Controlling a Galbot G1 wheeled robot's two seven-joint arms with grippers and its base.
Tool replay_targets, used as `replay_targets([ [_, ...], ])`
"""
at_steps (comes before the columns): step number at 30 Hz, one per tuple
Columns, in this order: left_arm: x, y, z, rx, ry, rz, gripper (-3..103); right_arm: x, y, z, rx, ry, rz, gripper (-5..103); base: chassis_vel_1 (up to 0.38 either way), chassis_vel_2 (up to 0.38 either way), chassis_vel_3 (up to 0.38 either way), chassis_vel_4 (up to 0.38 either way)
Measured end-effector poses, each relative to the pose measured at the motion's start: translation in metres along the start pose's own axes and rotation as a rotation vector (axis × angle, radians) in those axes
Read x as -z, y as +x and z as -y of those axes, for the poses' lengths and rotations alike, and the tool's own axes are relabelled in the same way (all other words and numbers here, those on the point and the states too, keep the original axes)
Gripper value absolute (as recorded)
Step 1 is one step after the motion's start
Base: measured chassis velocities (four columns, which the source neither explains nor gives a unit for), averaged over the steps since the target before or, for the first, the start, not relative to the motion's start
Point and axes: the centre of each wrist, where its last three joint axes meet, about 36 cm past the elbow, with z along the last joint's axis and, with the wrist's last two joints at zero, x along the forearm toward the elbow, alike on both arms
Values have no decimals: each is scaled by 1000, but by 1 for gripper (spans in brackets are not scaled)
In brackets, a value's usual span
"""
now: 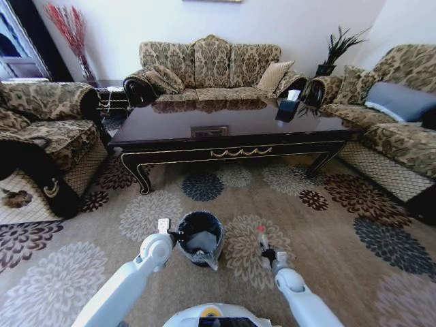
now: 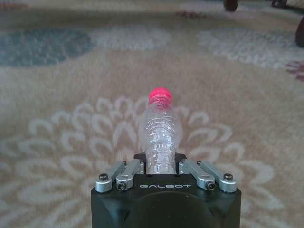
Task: Move to the front of the table and pick up the trash from the floor, then place it into the trash bin.
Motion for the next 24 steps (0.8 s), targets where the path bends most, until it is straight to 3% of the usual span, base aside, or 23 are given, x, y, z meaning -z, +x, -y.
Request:
replay_targets([
  [10, -2, -10, 27, -31, -46, -10, 0, 62, 60, -9, 58, -21, 180, 26, 0, 0, 0, 0],
  [13, -3, -12, 45, -57, -79, -12, 0, 93, 85, -16, 91, -26, 251, 26, 0, 0, 0, 0],
  [24, -5, -15, 87, -111, -165, -22, 0, 146, 134, -39, 199, -58, 415, 26, 0, 0, 0, 0],
])
